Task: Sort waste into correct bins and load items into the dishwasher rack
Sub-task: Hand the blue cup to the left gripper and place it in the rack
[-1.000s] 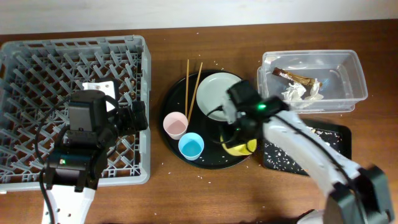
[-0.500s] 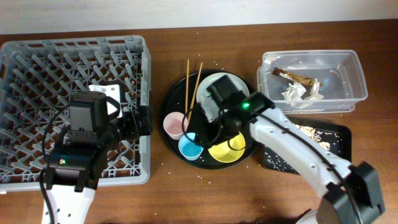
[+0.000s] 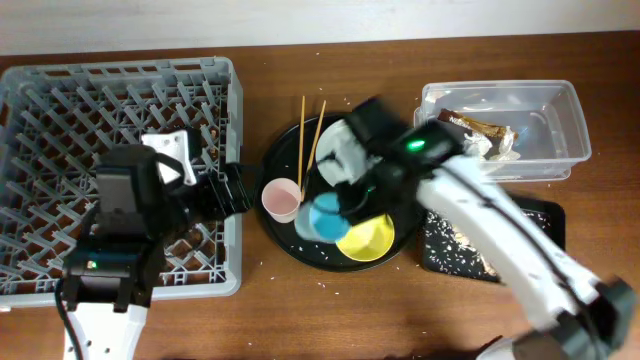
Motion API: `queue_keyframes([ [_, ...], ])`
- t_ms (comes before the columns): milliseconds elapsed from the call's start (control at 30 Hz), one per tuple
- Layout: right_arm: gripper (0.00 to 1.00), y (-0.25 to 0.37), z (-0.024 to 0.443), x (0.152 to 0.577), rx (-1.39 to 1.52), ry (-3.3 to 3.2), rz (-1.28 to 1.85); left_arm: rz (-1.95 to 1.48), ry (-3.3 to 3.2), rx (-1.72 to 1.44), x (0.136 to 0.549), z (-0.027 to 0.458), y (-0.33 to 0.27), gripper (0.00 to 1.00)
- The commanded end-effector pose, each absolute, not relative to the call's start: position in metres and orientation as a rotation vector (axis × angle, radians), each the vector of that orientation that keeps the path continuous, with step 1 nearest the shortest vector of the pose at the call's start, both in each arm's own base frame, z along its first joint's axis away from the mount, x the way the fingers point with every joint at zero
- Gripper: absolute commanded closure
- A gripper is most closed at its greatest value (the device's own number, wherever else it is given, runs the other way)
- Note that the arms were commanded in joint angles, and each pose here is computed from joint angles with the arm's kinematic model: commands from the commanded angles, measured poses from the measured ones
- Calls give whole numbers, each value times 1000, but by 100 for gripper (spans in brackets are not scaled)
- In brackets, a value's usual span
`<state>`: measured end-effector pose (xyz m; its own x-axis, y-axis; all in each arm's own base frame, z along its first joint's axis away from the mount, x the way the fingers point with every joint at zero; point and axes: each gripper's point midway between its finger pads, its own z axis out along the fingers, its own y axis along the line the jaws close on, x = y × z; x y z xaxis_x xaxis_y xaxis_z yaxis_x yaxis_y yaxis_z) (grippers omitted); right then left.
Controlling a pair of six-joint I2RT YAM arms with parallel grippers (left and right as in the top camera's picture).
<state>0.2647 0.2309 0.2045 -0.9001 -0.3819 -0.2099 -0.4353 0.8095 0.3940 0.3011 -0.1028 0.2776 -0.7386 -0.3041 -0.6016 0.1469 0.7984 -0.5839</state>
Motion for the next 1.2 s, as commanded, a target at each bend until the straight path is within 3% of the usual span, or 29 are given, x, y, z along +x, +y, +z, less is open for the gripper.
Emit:
queue_keyframes([
  [0, 96, 247, 295, 261, -973, 2408, 1019, -1197, 2095, 114, 281, 330, -136, 1],
  [67, 96, 263, 339, 246, -1156, 2072, 1276, -1396, 1968, 329, 264, 358, -156, 1],
  [200, 96, 276, 371, 224, -1316, 1720, 1512, -1636, 1791, 633, 232, 391, -171, 5],
  [400, 96, 282, 382, 240, -1315, 1639, 1453, -1778, 1745, 784, 202, 397, -180, 11],
  [433, 96, 283, 382, 243, -1318, 1630, 1429, -1787, 1743, 798, 200, 397, -183, 17],
  [533, 96, 282, 371, 259, -1245, 1758, 1342, -1807, 1739, 830, 194, 397, -189, 17],
  [567, 96, 282, 371, 259, -1245, 1757, 1347, -1790, 1745, 815, 197, 396, -189, 28],
  [700, 94, 281, 370, 258, -1243, 1769, 1352, -1710, 1779, 735, 213, 392, -190, 50],
  [800, 37, 278, 366, 264, -1216, 1807, 1310, -1623, 1815, 645, 230, 386, -187, 51],
  [867, 21, 251, 366, 290, -1037, 1921, 1283, -1438, 1935, 400, 263, 364, -167, 51],
  [1000, 15, 192, 336, 336, -571, 2261, 1104, -858, 2320, -159, 291, 270, -87, 51],
  [1100, 12, 168, 292, 330, -451, 2518, 825, -361, 2452, -763, 269, 219, 11, 52],
  [1167, 10, 163, 278, 320, -448, 2599, 735, -146, 2427, -988, 249, 209, 57, 51],
])
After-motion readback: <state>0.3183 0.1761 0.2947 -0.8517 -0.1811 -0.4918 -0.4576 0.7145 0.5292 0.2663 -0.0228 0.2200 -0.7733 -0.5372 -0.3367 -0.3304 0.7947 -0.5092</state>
